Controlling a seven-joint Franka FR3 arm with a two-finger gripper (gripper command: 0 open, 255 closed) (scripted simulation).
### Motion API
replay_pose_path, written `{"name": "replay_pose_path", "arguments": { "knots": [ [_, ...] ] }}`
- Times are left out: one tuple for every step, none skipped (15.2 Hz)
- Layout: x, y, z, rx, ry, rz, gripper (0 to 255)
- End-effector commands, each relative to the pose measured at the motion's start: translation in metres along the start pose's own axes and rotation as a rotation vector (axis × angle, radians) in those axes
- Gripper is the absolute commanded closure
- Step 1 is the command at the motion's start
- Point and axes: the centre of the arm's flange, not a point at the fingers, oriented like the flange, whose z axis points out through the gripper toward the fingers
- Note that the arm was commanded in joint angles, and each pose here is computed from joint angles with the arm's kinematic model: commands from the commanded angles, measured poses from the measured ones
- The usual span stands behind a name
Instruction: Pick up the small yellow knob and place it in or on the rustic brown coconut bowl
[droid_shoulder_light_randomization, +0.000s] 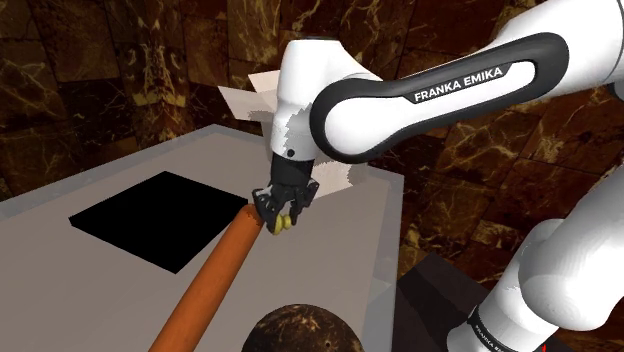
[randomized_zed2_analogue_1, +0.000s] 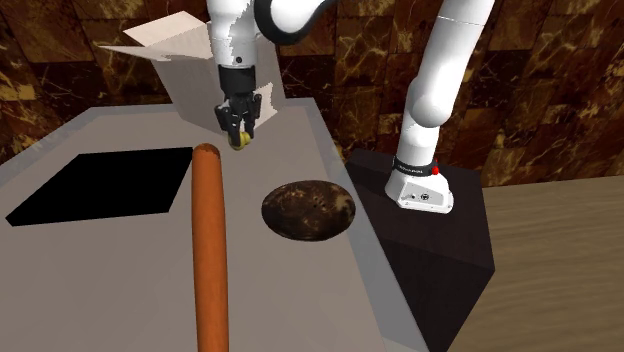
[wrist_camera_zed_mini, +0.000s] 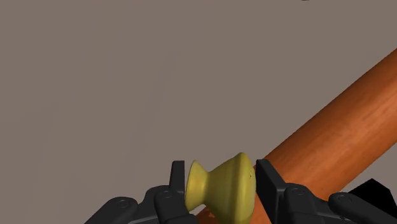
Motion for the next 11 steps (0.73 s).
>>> {"name": "replay_pose_path", "arguments": {
  "knots": [
    [0.000, -0.001, -0.011, 0.000, 0.000, 0.000, 255],
    [0.000, -0.001, -0.016, 0.000, 0.000, 0.000, 255],
    [0.001, -0.001, -0.021, 0.000, 0.000, 0.000, 255],
    [0.001, -0.001, -0.025, 0.000, 0.000, 0.000, 255],
    [-0.012, -0.006, -0.026, 0.000, 0.000, 0.000, 255],
    [-0.024, -0.011, -0.027, 0.000, 0.000, 0.000, 255],
    [-0.036, -0.015, -0.027, 0.000, 0.000, 0.000, 255],
    [-0.049, -0.020, -0.028, 0.000, 0.000, 0.000, 255],
    [-0.061, -0.025, -0.029, 0.000, 0.000, 0.000, 255],
    [-0.073, -0.029, -0.029, 0.000, 0.000, 0.000, 255],
    [-0.086, -0.034, -0.030, 0.000, 0.000, 0.000, 255]
  ]
}}
